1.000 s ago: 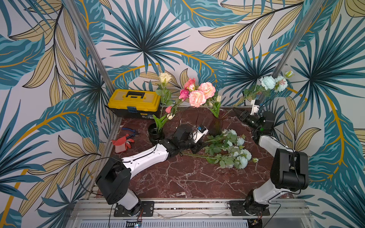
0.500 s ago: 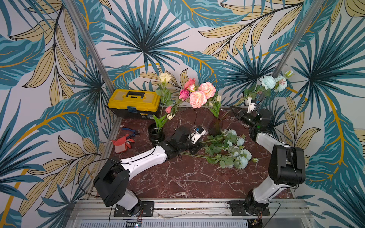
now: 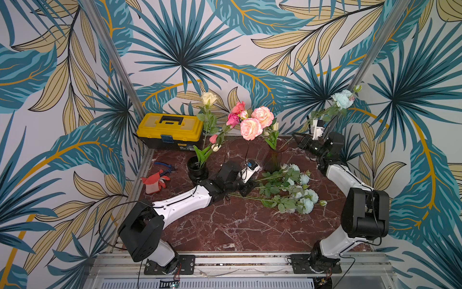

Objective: Pick out blue flowers from the vase
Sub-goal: Pick up the flower from the vase.

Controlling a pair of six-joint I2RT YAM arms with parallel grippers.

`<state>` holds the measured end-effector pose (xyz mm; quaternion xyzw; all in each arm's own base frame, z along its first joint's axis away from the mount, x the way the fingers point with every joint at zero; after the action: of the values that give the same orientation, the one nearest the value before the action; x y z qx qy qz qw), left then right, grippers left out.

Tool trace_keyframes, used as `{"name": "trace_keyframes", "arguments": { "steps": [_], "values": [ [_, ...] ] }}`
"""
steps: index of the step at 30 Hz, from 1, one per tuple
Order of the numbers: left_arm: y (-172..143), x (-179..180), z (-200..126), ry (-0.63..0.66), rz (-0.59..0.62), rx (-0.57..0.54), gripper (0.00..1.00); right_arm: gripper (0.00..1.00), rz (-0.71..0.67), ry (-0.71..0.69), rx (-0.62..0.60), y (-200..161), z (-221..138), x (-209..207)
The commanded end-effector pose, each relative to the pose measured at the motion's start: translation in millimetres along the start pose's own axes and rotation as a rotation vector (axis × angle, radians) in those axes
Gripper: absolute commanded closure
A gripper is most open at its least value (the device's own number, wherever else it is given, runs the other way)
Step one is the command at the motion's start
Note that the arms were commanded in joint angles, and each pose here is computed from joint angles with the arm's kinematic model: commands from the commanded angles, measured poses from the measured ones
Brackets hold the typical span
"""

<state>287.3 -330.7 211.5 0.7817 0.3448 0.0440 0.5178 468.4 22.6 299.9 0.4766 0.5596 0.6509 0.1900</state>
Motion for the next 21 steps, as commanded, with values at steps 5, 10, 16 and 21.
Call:
{"name": "trace_keyframes", "arguments": {
  "steps": [5, 10, 16, 21],
  "values": [
    [8, -3, -9, -0.009, 0.014, -0.045, 0.57, 0.93, -0.169, -0.067, 0.099, 35, -29, 41],
    [10, -3, -8, -0.016, 0.017, -0.053, 0.57, 0.93, -0.247, -0.101, 0.117, 60, -47, 62],
    [14, -5, -13, -0.016, 0.03, -0.071, 0.58, 0.93, -0.313, -0.139, 0.153, 77, -68, 87],
    [17, -7, -19, -0.015, 0.035, -0.083, 0.58, 0.94, -0.386, -0.179, 0.138, 97, -89, 108]
  ]
}}
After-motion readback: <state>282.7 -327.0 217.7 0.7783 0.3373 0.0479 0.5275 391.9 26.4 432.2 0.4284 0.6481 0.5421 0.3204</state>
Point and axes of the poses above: each gripper's point midway between its finger pads, its own z axis out along the fingers, its own x axis along the line the jaws close on, y = z × x, the point moved 3 cm from there along -z, back along the fingers, and after that the axes turned 11 degrees about -z, right-handed, at the moved point
